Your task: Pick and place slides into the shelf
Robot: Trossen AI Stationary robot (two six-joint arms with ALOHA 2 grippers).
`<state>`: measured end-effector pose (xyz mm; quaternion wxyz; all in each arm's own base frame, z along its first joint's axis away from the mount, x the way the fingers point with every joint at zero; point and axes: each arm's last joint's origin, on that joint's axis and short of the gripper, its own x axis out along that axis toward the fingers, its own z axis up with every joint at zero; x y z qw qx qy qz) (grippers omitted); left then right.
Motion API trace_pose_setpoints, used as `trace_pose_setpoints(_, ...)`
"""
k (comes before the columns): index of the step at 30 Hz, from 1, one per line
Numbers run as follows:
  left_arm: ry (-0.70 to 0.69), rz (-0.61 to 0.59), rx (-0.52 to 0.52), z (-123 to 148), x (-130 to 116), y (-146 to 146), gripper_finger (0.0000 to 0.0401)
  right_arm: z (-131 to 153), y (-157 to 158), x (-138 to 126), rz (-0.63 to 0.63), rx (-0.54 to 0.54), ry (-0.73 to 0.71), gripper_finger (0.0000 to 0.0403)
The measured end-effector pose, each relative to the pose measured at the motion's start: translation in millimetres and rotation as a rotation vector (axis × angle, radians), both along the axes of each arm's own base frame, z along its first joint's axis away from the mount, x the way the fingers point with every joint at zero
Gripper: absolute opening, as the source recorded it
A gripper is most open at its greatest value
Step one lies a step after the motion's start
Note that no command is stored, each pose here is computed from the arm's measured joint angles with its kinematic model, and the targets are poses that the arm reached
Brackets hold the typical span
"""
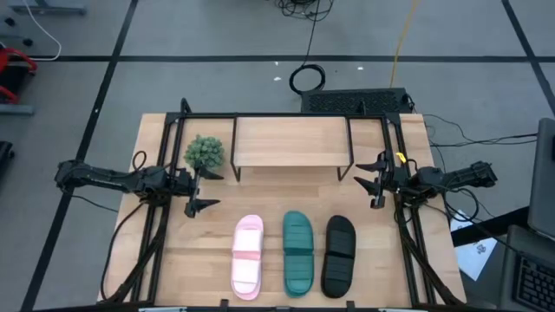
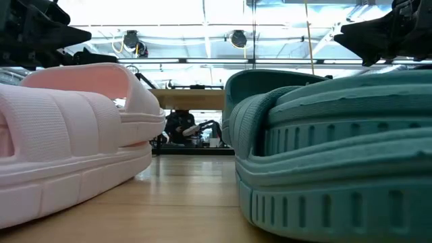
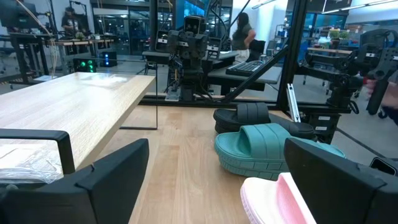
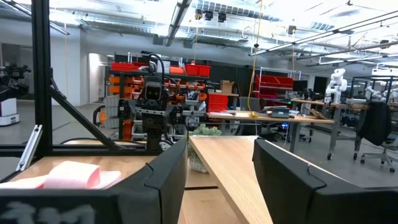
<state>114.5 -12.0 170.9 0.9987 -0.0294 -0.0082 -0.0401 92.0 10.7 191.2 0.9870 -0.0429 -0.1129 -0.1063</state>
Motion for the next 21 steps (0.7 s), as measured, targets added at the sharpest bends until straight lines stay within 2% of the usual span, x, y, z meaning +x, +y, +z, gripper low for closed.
trace_pose_setpoints(7, -0.012, 0.0, -0.024, 1.3, 0.0, 0.0, 0.0376, 3.1, -0.2, -0.8, 0.003, 0.02, -0.035, 0.0173)
trace_pose_setpoints(12, -0.083, 0.009, -0.061, 8.4, -0.5, 0.4, 0.0377, 10.7, -0.9, -3.4, 0.036, 0.147, -0.142, 0.0173)
trace_pose_setpoints(16, -0.103, 0.029, -0.067, 10.2, -0.6, 1.0, 0.0377, 15.2, -1.4, -5.3, 0.045, 0.179, -0.197, 0.0173)
trace_pose_setpoints(21, -0.147, 0.055, -0.16, 14.8, -1.3, 2.2, 0.0376, 15.3, -1.3, -5.3, 0.053, 0.192, -0.201, 0.0173)
